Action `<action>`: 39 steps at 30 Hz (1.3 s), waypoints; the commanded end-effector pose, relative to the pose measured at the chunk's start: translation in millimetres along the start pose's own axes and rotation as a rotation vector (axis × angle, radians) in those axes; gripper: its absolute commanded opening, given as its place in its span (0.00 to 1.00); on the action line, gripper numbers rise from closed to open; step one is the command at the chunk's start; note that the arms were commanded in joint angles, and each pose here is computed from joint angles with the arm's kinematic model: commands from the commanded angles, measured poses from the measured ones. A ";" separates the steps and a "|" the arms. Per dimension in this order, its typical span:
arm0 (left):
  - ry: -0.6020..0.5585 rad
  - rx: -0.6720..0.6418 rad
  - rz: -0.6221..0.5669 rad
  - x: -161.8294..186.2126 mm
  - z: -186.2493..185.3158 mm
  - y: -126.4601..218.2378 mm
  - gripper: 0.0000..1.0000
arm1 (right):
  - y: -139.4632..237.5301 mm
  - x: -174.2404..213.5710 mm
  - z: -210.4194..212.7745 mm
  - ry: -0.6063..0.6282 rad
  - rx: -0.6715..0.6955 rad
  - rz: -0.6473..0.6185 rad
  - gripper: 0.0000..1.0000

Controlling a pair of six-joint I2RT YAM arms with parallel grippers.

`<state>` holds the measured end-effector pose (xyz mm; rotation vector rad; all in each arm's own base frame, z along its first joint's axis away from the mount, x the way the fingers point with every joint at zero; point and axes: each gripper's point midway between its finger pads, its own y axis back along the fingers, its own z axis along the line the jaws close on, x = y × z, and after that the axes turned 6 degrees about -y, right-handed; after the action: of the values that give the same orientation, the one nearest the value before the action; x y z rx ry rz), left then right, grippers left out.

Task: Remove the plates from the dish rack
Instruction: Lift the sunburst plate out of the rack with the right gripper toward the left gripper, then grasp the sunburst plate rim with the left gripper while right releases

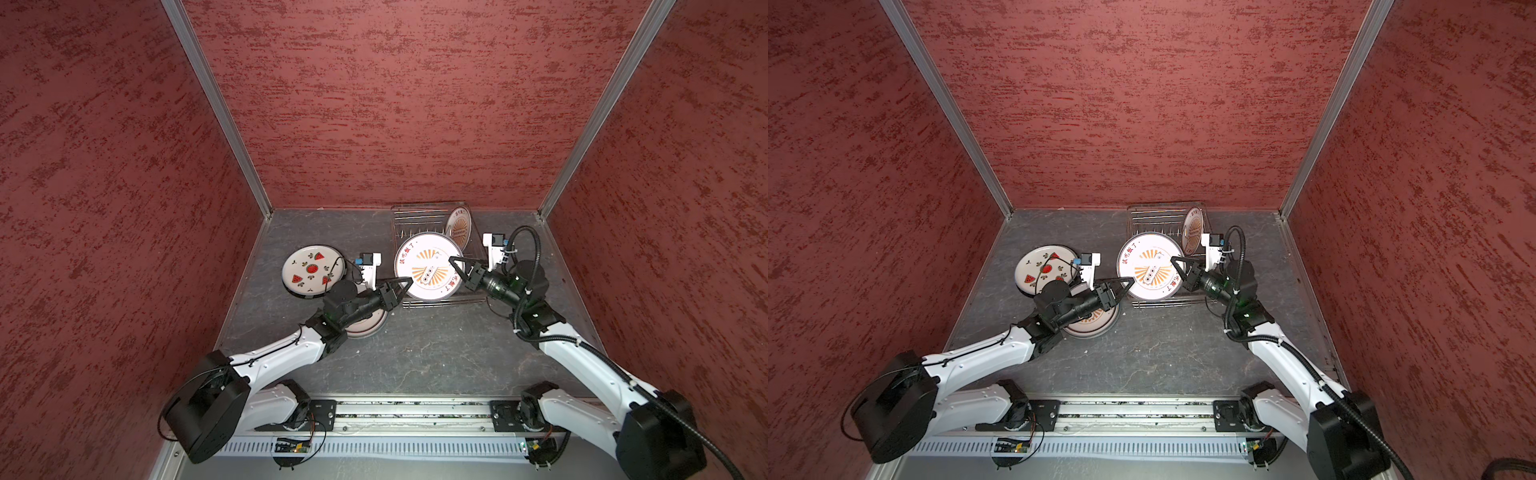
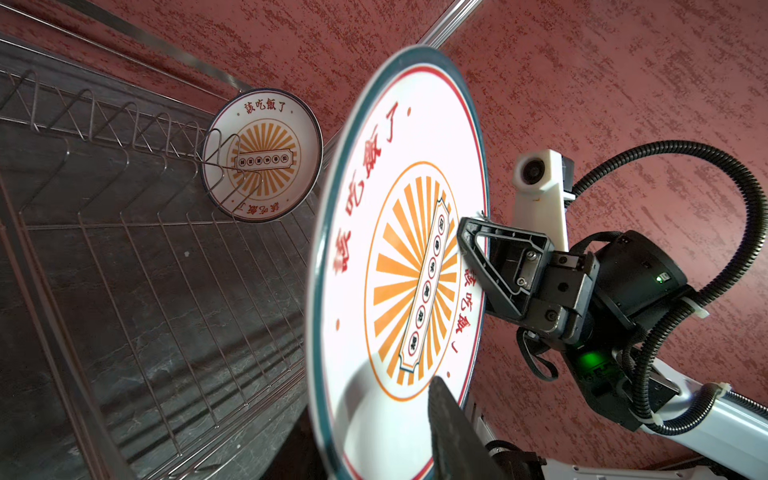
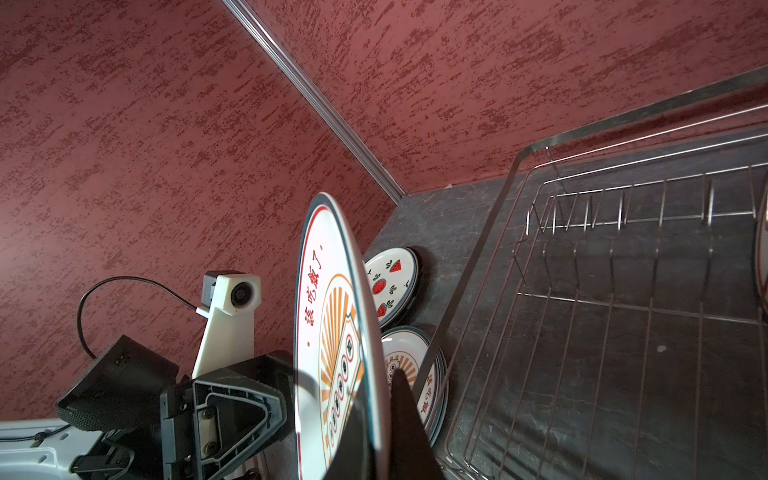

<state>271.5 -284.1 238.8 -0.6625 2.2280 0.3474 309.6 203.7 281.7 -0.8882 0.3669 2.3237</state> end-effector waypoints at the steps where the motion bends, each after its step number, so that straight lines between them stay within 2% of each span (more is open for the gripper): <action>1: 0.002 0.041 -0.031 -10.3 -9.2 -4.2 0.32 | 0.5 -10.4 21.6 0.028 -0.099 -0.024 0.00; 3: 0.007 0.056 -0.032 -11.4 -11.8 -5.8 0.27 | 0.0 -9.4 20.2 0.024 -0.097 -0.021 0.00; 6: 0.008 0.070 -0.027 -11.6 -14.9 -7.5 0.13 | 0.8 -8.1 16.4 0.023 -0.081 -0.024 0.00; 11: 0.015 0.059 -0.037 -12.6 -11.3 -8.9 0.11 | 1.9 -4.4 13.5 0.017 -0.072 -0.016 0.01; 16: 0.032 0.054 -0.033 -13.4 -10.1 -12.5 0.01 | 2.4 -1.1 8.5 0.024 -0.060 -0.017 0.08; 27: 0.132 0.033 -0.039 -11.9 1.9 -21.1 0.00 | -1.0 7.3 1.9 0.016 -0.063 0.010 0.50; 30: 0.142 0.039 -0.037 -11.6 1.8 -22.4 0.00 | -2.9 8.6 1.3 0.020 -0.065 0.023 0.77; 33: 0.144 0.021 -0.047 -14.0 5.7 -20.1 0.00 | -5.7 8.7 -2.4 0.011 -0.042 0.037 0.98; 39: 0.167 -0.015 -0.088 -23.6 15.1 -5.8 0.00 | -6.0 2.6 -12.7 0.029 0.027 0.010 0.99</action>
<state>293.9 -284.8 217.6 -0.7466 2.3935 0.3587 312.2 205.3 255.7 -0.8647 0.4087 2.3631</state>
